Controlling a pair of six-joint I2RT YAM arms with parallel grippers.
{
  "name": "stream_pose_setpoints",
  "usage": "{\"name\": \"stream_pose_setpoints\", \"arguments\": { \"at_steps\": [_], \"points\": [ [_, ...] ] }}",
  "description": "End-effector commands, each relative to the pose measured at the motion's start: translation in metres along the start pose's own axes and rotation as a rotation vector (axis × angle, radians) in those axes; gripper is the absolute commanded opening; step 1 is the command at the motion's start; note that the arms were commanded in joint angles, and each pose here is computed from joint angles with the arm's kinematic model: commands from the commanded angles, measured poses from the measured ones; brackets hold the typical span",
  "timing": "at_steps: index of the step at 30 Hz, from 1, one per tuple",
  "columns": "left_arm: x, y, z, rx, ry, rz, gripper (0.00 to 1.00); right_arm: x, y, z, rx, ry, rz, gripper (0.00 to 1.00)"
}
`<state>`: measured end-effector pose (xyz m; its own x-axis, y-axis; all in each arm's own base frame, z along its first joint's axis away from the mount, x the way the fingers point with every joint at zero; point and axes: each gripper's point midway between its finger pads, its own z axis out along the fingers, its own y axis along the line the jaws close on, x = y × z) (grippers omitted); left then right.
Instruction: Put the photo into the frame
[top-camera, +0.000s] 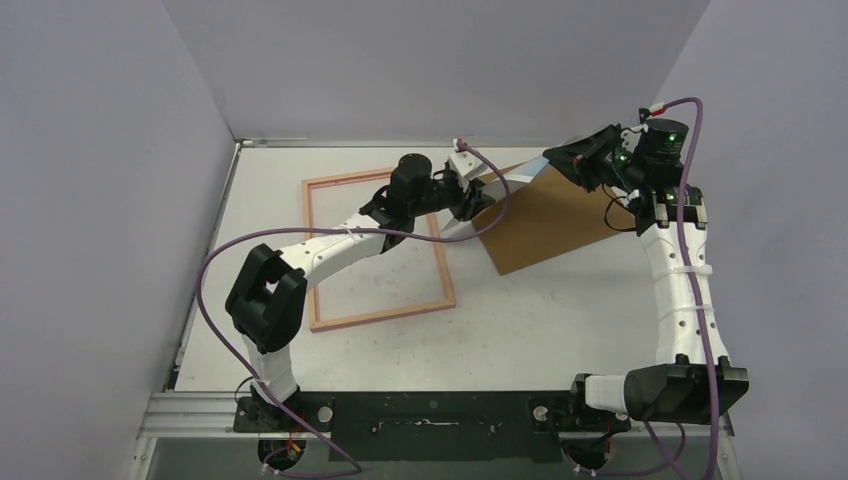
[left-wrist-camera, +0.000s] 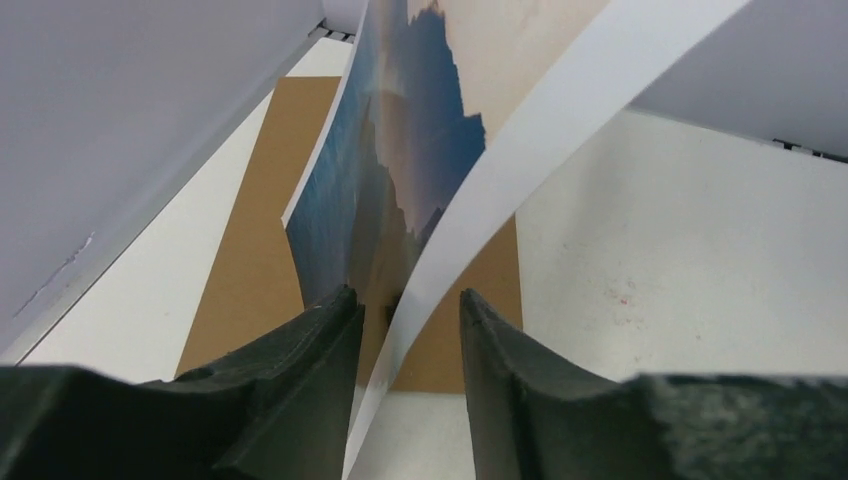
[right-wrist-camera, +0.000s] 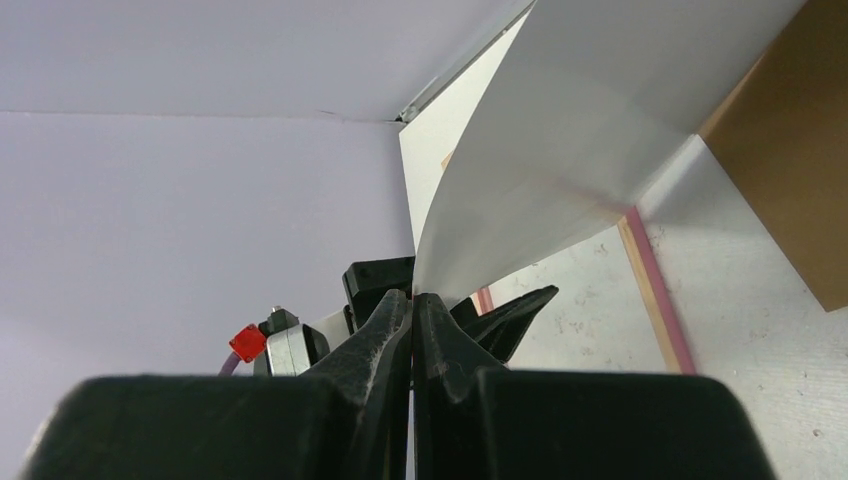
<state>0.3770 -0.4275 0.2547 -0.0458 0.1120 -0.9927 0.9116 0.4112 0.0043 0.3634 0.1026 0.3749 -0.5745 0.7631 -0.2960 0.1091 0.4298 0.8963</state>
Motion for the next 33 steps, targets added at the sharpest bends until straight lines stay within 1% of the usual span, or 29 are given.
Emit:
{"name": "stream_pose_setpoints", "arguments": {
  "at_steps": [1,2,5,6,12,14,16,18,19,22,26,30,32,33],
  "points": [
    [-0.051,-0.001,-0.006,-0.005,-0.164,0.064,0.35,0.004,0.037,-0.019,-0.093,-0.007,-0.046,0.0],
    [-0.052,-0.002,-0.008,-0.006,-0.163,0.07,0.33,0.004,0.036,-0.019,-0.093,-0.006,-0.042,0.0],
    [-0.055,-0.002,-0.009,-0.008,-0.17,0.081,0.19,0.003,0.036,-0.017,-0.092,-0.006,-0.024,0.0],
    [-0.057,-0.002,-0.008,-0.007,-0.175,0.08,0.16,0.003,0.036,-0.016,-0.093,-0.005,-0.019,0.0],
    [-0.065,-0.002,-0.008,-0.026,-0.199,0.101,0.15,0.002,0.041,-0.014,-0.106,0.0,-0.007,0.0],
    [-0.066,-0.001,-0.008,-0.03,-0.203,0.104,0.12,0.001,0.042,-0.014,-0.11,0.001,-0.002,0.0],
    [-0.069,-0.001,-0.009,-0.033,-0.209,0.096,0.08,0.0,0.043,-0.013,-0.112,-0.003,0.007,0.0],
    [-0.072,-0.002,-0.01,-0.031,-0.206,0.091,0.0,-0.001,0.043,-0.012,-0.112,-0.007,0.013,0.01],
    [-0.072,-0.001,-0.01,-0.035,-0.202,0.088,0.0,-0.002,0.044,-0.012,-0.111,-0.011,0.014,0.06],
    [-0.077,0.002,-0.014,-0.059,-0.208,0.086,0.0,-0.004,0.043,-0.012,-0.106,-0.027,0.02,0.13],
    [-0.085,0.001,-0.018,-0.065,-0.218,0.074,0.0,-0.009,0.046,-0.01,-0.128,-0.046,0.031,0.27],
    [-0.09,0.001,-0.021,-0.071,-0.205,0.067,0.0,-0.015,0.057,-0.009,-0.175,-0.063,0.019,0.48],
    [-0.091,0.003,-0.023,-0.085,-0.197,0.061,0.0,-0.02,0.07,-0.011,-0.224,-0.087,-0.012,0.64],
    [-0.093,0.004,-0.025,-0.09,-0.195,0.061,0.0,-0.024,0.077,-0.014,-0.265,-0.108,-0.023,0.68]
  ]
}}
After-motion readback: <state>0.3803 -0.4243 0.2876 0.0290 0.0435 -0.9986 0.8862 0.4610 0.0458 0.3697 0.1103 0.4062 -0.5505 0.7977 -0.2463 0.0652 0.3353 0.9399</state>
